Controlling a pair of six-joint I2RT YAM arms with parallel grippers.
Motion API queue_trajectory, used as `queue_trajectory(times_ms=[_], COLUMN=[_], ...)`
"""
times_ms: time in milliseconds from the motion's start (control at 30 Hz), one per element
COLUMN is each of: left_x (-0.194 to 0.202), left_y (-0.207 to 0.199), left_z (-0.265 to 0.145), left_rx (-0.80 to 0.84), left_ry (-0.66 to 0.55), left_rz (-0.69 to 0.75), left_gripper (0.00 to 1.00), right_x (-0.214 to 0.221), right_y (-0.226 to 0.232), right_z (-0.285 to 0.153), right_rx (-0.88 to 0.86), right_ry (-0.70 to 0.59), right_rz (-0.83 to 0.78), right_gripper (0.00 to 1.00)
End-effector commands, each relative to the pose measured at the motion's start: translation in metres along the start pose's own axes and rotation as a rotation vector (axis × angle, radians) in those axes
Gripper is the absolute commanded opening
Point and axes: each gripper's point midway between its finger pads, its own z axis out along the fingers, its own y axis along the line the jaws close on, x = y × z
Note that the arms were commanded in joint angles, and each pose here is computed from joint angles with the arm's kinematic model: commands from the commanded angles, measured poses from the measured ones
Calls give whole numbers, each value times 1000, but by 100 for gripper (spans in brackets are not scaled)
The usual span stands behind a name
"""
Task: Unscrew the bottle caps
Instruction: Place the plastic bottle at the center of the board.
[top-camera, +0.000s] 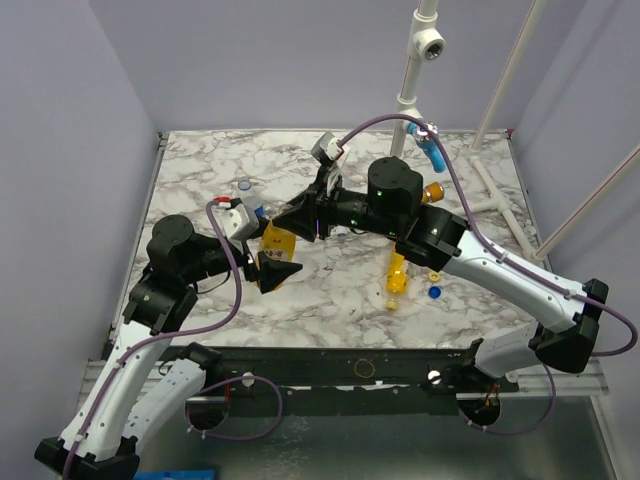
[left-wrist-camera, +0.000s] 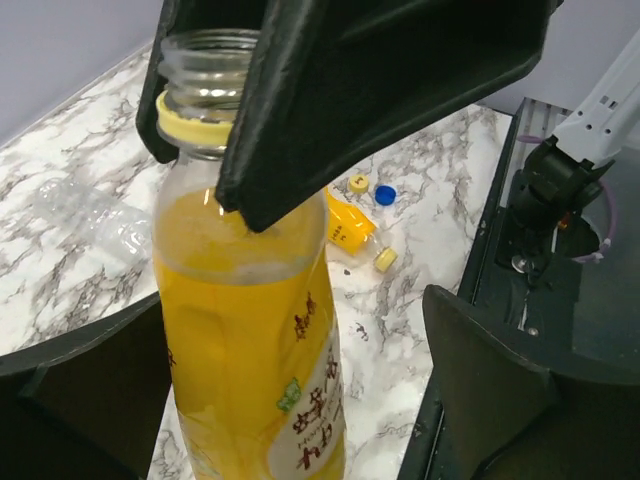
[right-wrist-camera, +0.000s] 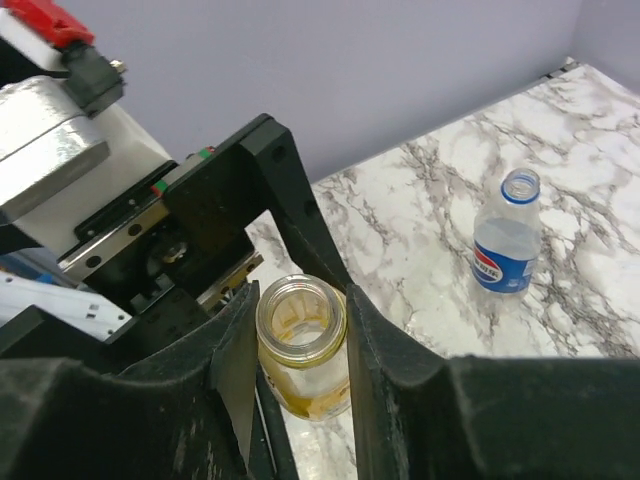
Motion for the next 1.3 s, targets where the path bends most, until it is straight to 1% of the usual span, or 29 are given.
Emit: queue_trajectory(times_ms=[0,67,200,267,400,533,633,800,900,1100,1133,1167,1200,1233,1267], left_x=[-23,-30,-36,-38,-48,-52,-48,-44,-43,-45,-44,-44,-42,-41,-39], left_y=[1,6,14,22,36,32,25,15,11,7,7,7,6,5,5], left_z=[-7,-12,-28,-37,-53,-58,-59,-60,-61,-62,-61,-61,-60,-59,-58], left_rx=[-48,-103,-198,-269,-398,-400,-371,-330,-313,-299,-296,-291,-287,-279,-271], left_ry=[-48,-57,-56,-55,-50,-39,-31,-28,-26,-33,-33,-32,-28,-27,-23], left_rz=[25,34,135,163,174,190,187,184,196,212,212,212,211,212,211], left_gripper=[99,99,99,99,99,99,99,99,99,99,99,99,99,99,99], right_x=[-1,6,29,35,48,57,55,74,85,104,105,108,109,111,112], right_y=[-41,-64,-106,-124,-163,-199,-215,-245,-260,-271,-270,-271,-270,-269,-269], right_z=[2,0,6,13,30,54,73,94,100,103,102,101,99,96,95], right_rx=[213,329,507,555,598,645,666,734,789,819,815,818,818,817,821], right_ry=[11,30,89,92,84,65,18,-12,-25,-37,-43,-41,-43,-48,-50], right_rz=[-70,-101,-166,-164,-122,-125,-136,-118,-115,-125,-123,-120,-119,-114,-108], right_gripper=[6,3,1,1,0,1,1,1,1,1,1,5,11,22,30])
